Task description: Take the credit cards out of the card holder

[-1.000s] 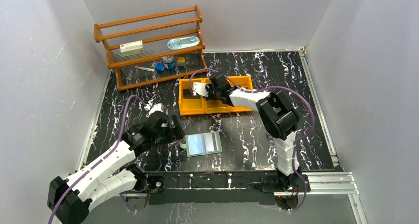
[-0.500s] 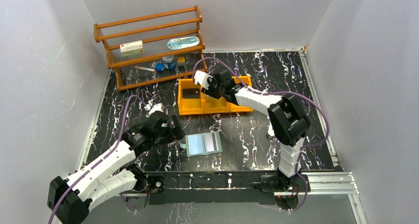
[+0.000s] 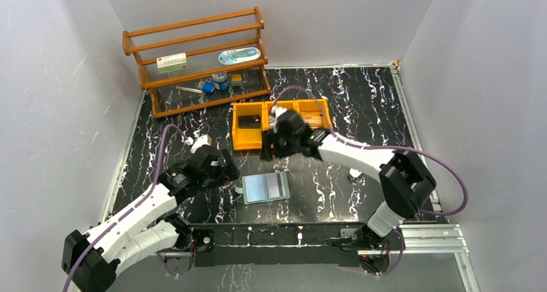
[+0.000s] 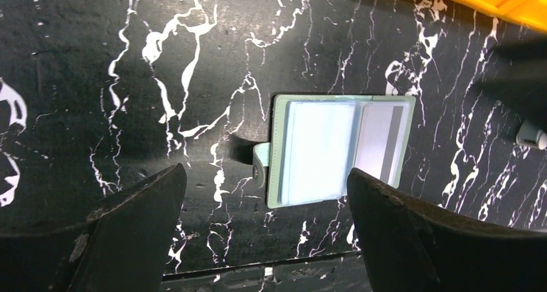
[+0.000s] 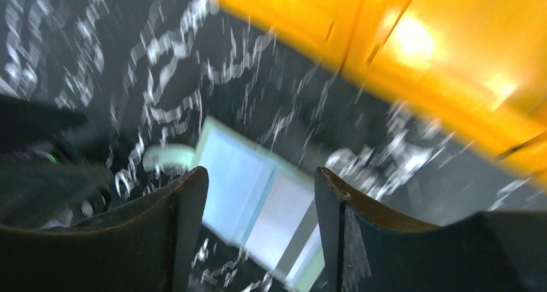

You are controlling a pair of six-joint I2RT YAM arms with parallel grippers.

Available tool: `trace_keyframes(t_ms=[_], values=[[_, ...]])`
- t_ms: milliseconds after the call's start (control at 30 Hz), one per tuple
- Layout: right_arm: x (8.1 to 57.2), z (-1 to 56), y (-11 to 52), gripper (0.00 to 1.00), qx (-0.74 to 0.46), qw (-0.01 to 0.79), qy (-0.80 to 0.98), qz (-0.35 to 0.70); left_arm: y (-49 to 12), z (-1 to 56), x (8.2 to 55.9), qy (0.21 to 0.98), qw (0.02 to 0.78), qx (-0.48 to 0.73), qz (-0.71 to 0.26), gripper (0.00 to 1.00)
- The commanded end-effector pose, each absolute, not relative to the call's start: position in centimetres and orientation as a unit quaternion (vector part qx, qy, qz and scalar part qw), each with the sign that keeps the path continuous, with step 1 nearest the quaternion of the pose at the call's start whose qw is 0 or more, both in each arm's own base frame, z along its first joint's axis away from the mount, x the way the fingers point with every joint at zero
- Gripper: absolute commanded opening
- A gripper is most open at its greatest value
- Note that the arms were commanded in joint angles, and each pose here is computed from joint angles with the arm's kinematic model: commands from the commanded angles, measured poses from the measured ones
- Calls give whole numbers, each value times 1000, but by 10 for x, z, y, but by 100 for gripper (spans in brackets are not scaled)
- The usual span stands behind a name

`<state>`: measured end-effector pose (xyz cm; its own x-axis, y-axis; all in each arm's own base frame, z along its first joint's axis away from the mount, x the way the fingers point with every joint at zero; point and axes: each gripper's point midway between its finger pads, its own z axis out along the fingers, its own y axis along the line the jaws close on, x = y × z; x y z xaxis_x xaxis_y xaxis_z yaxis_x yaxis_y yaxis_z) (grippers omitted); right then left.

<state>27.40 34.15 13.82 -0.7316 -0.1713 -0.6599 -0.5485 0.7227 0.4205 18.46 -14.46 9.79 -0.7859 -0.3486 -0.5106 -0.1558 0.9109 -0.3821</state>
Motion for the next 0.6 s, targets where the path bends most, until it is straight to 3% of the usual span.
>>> trace_keyframes(t_ms=[0, 233, 567], values=[[217, 112, 351, 71, -125, 253, 920, 273, -126, 103, 186, 923, 315, -181, -129, 95], [194, 91, 360, 77, -135, 267, 932, 203, -85, 106, 176, 910, 333, -241, -58, 95], [172, 61, 390, 79, -186, 240, 940, 158, -62, 113, 166, 885, 361, -287, -55, 95]])
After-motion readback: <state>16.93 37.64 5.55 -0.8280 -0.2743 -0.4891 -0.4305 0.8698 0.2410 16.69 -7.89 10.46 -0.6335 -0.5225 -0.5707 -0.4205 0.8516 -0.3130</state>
